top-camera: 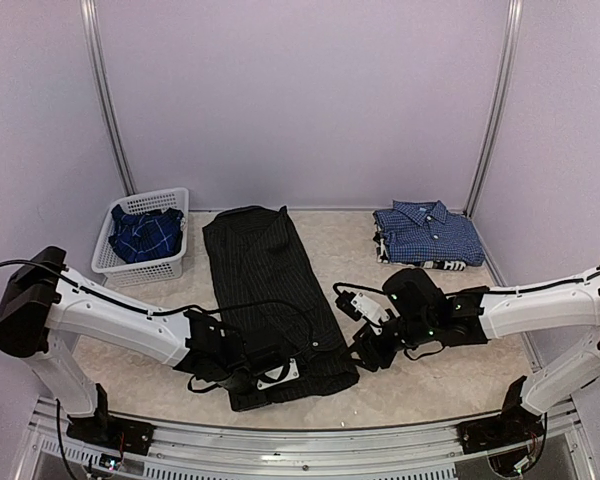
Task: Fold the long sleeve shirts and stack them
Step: Pick up the rectangle-folded shirt from the center of the board.
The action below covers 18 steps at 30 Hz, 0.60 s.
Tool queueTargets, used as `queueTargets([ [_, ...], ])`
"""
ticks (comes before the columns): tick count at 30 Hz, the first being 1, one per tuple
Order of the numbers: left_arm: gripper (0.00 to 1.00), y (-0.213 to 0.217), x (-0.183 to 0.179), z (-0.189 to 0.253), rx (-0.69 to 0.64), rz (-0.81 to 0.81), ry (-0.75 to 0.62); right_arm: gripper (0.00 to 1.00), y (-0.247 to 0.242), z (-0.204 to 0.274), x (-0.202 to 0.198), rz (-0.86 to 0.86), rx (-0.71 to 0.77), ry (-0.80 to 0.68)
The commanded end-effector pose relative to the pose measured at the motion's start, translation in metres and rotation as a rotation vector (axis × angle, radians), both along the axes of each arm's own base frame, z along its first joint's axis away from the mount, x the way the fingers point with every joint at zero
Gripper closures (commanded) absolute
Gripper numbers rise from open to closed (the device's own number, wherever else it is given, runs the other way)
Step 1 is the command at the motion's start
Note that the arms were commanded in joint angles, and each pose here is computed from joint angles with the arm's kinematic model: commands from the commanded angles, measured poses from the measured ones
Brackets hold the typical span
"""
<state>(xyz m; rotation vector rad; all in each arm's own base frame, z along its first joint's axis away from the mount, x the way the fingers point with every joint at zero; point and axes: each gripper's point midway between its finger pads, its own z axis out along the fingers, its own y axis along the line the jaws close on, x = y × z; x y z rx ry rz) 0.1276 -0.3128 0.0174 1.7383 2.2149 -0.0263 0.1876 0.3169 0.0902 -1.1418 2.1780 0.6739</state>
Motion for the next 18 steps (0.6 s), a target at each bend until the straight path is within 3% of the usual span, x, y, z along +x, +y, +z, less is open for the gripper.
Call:
queueTargets([
  [1,0.63,0.005,-0.005,-0.01,0.04,-0.032,0.059,0.41,0.004,0.012,0.008,-0.017,0.031,-0.016],
  [5,0.94,0.0,-0.004,0.002,-0.025,-0.04,0.068,0.41,0.006,0.015,0.006,0.003,0.05,-0.019],
  [7,1.0,-0.002,-0.004,0.009,-0.056,-0.049,0.075,0.41,0.007,0.016,0.003,0.029,0.058,-0.024],
  [13,1.0,-0.011,-0.013,0.037,-0.19,-0.077,0.172,0.41,0.01,0.015,-0.004,0.09,0.084,-0.053],
  [18,1.0,0.0,-0.008,0.053,-0.207,-0.071,0.2,0.43,0.014,0.008,-0.02,0.146,0.056,-0.092],
])
